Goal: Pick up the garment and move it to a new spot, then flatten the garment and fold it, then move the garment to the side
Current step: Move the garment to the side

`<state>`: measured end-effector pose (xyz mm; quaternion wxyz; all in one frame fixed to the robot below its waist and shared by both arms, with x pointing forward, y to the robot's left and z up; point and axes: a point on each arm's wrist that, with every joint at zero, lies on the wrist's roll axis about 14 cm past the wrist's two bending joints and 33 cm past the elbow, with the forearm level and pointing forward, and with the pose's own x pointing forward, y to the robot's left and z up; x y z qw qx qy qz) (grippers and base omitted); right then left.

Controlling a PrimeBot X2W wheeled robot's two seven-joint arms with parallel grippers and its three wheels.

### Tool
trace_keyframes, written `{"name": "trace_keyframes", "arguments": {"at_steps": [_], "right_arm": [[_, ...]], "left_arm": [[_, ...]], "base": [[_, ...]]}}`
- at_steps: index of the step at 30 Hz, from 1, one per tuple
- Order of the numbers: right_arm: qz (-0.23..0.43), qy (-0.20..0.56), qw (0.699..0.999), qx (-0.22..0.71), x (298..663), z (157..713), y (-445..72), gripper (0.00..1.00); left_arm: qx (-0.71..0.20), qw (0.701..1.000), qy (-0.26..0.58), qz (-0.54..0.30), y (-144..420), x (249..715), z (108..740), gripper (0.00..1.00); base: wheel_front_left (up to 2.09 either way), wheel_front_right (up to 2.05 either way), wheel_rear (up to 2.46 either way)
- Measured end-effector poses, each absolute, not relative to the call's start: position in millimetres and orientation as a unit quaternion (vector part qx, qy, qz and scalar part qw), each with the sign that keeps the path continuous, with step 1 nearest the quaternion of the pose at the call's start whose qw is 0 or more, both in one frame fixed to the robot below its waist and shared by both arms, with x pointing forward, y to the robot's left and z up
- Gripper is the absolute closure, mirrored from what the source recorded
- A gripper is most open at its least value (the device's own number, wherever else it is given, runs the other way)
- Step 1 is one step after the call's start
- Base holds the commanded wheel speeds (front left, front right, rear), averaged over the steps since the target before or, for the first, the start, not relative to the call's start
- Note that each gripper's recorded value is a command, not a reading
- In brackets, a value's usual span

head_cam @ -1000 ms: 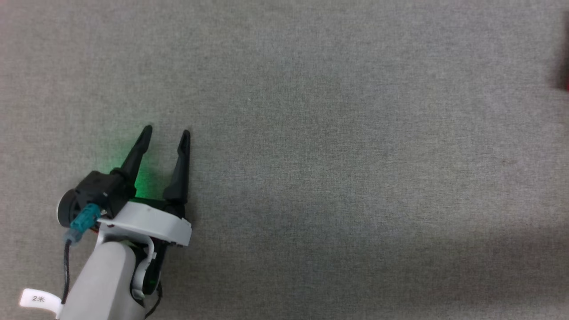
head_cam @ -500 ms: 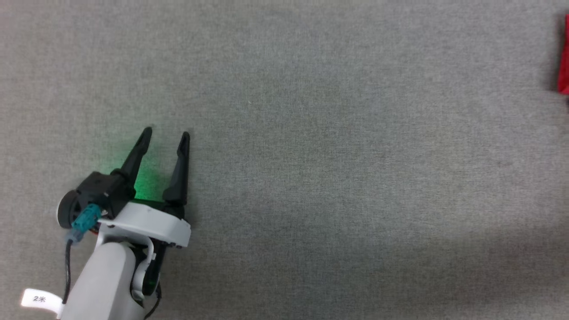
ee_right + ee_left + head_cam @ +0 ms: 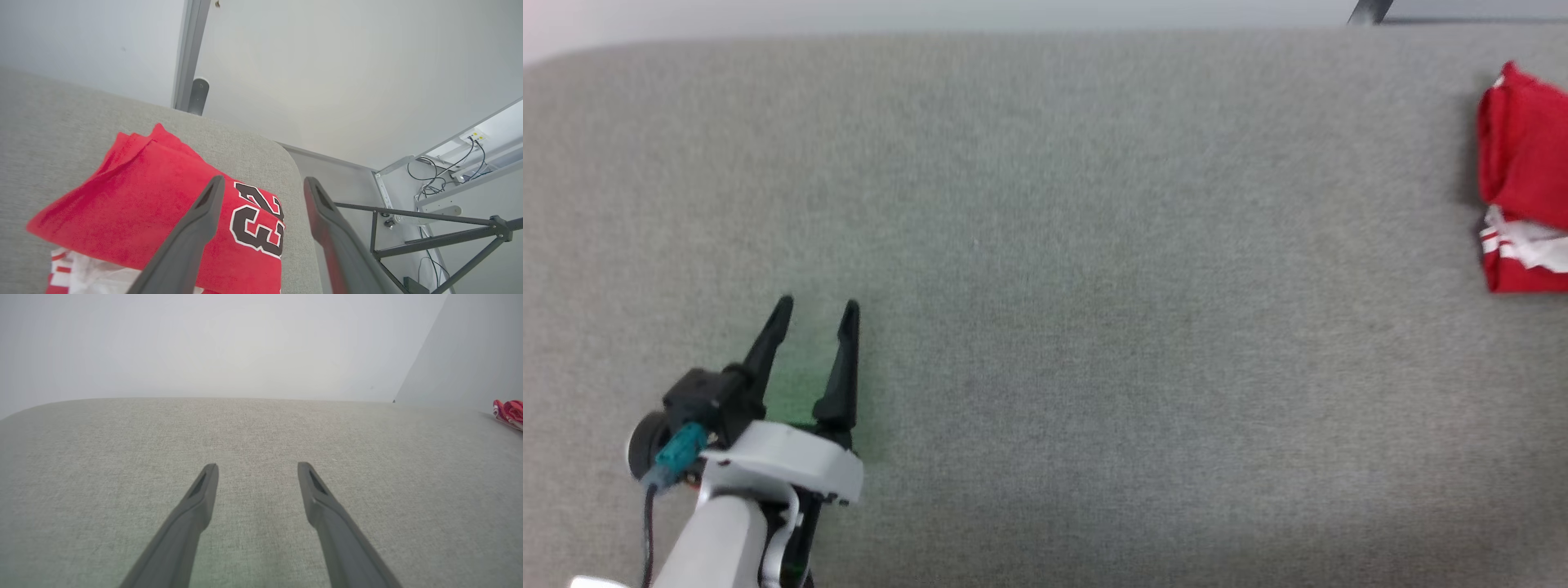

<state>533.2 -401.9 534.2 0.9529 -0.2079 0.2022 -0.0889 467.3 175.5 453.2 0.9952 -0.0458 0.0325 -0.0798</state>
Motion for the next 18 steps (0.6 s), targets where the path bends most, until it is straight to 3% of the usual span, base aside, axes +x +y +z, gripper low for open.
{"name": "trace_keyframes", "arguments": {"at_steps": [8,18], "right_arm": [[-0.042,0.084,0.985,-0.145,503,560,-354,0.0],[-0.005,0.0,0.998,-0.063,429,554,-302,0.0]], "left_arm": [[-0.045,0.997,0.016,-0.068,183,440,474,0.0],[-0.043,0.998,-0.018,-0.033,205,405,502,0.0]], "base": [[0.0,0.0,0.0],[0.0,0.0,0.0]]}}
